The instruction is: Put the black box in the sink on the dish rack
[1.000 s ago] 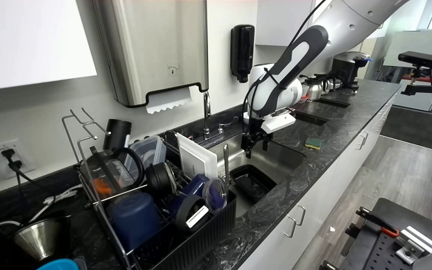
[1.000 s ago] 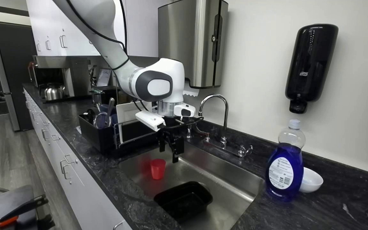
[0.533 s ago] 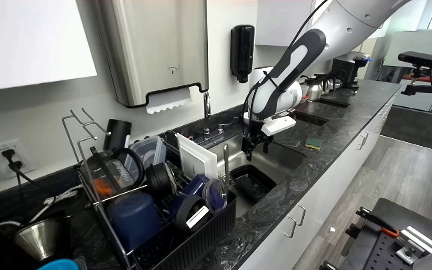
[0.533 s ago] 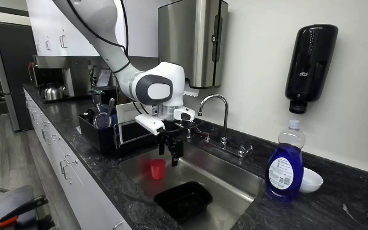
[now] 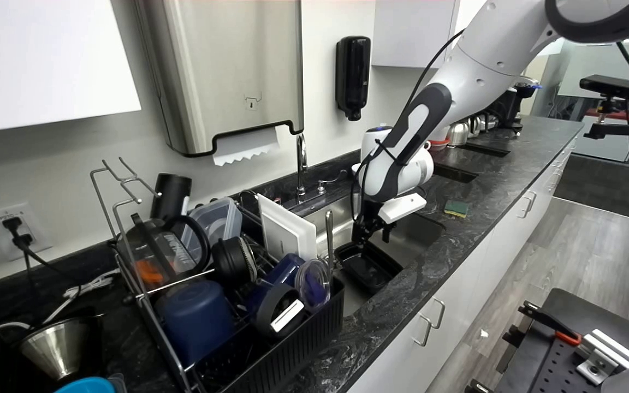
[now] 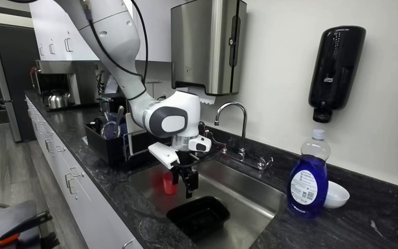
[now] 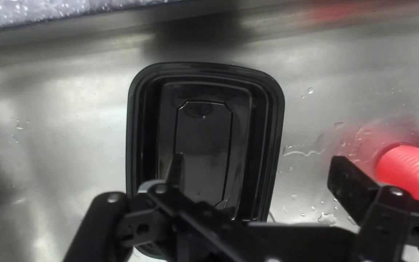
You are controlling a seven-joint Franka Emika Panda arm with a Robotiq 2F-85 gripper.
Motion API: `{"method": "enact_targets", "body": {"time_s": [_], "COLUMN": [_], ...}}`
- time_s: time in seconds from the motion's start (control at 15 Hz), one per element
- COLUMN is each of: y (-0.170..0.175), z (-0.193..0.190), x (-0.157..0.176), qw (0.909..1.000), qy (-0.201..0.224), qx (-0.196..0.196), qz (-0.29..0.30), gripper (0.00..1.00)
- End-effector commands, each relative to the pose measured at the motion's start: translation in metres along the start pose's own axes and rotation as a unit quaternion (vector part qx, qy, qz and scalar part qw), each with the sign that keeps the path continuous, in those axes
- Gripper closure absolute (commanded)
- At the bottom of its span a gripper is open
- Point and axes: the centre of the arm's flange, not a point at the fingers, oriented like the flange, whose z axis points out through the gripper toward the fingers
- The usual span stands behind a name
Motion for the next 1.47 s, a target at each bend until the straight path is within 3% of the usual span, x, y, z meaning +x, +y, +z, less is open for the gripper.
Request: {"method": "enact_targets", "body": {"time_s": [0.0,1.0,1.4], "y": [-0.004,-0.041,-0.032], "z": [0.026,0.113,0.128], "x": [0.017,0.082,0.102], "qw": [0.9999,0.9964,0.9952], "qy": [0.010,0.070,0.083], "qx": [0.008,-0.007,-0.025], "qz": [0.005,0.047,0.045], "gripper": [0.00,0.00,0.00]}}
